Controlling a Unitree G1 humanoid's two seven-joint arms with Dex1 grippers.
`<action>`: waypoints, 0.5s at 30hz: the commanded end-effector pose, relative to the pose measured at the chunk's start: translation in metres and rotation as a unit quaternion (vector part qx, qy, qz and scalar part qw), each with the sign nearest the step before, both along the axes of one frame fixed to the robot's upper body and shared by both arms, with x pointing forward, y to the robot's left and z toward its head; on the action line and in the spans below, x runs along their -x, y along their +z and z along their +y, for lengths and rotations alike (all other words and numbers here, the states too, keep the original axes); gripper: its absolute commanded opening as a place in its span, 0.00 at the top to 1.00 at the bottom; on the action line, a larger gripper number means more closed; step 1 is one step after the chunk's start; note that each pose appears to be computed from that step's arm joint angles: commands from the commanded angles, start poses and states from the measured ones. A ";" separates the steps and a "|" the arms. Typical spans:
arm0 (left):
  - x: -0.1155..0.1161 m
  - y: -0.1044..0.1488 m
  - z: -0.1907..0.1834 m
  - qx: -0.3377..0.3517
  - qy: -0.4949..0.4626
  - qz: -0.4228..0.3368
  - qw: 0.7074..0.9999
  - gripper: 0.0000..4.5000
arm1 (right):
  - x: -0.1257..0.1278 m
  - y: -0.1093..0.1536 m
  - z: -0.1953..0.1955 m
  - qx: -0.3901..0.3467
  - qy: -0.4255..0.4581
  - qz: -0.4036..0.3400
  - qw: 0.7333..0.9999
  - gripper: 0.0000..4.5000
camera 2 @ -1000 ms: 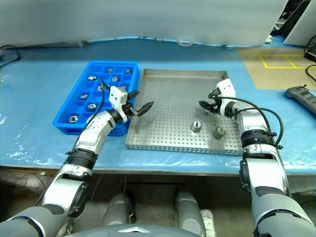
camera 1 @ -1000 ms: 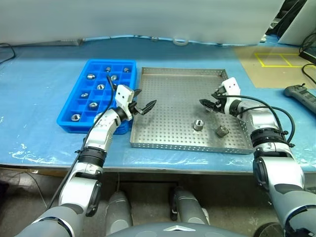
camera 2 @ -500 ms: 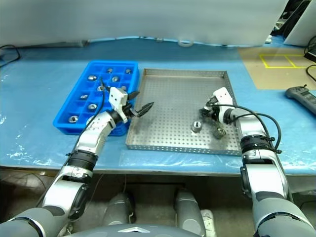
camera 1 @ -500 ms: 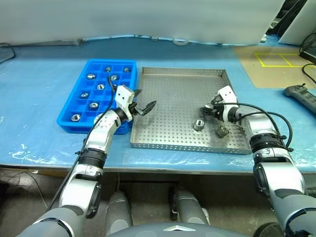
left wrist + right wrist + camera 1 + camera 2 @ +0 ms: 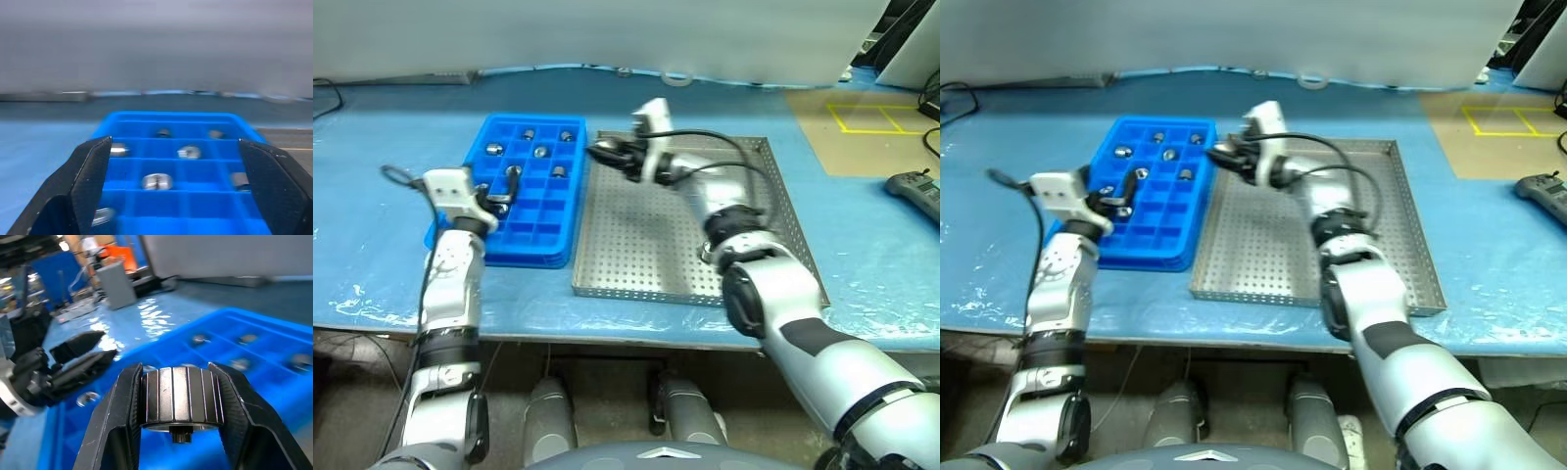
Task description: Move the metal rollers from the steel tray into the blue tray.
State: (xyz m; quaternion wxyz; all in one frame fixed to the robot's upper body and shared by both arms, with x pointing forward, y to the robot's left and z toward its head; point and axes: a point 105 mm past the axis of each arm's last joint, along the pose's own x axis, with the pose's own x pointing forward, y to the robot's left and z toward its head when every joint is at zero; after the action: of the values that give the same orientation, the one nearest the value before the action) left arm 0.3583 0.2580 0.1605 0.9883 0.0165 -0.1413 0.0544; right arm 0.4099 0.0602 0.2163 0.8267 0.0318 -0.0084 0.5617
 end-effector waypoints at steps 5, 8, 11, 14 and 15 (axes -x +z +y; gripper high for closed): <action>0.047 0.007 0.032 -0.009 0.097 -0.014 0.995 0.00 | 0.011 0.001 0.040 0.067 -0.004 -0.083 0.994 0.63; 0.060 0.000 0.037 -0.004 0.116 -0.002 0.993 0.00 | 0.003 -0.006 0.036 0.091 -0.044 -0.088 0.991 0.63; 0.067 -0.005 0.037 -0.004 0.121 0.008 0.993 0.00 | -0.008 -0.009 0.028 0.111 -0.097 -0.099 0.984 0.63; 0.069 -0.006 0.036 -0.003 0.121 0.012 0.993 0.00 | -0.018 -0.007 0.019 0.118 -0.145 -0.103 0.977 0.63; 0.068 -0.007 0.035 -0.004 0.120 0.013 0.993 0.00 | -0.020 -0.006 0.017 0.117 -0.158 -0.102 0.975 0.63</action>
State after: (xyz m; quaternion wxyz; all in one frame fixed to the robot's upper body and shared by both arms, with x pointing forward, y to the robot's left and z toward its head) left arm 0.2931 0.2947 0.1369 0.9800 0.0318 -0.0965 0.1713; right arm 0.4253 0.0765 0.1828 0.8903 -0.1164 0.0105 0.4402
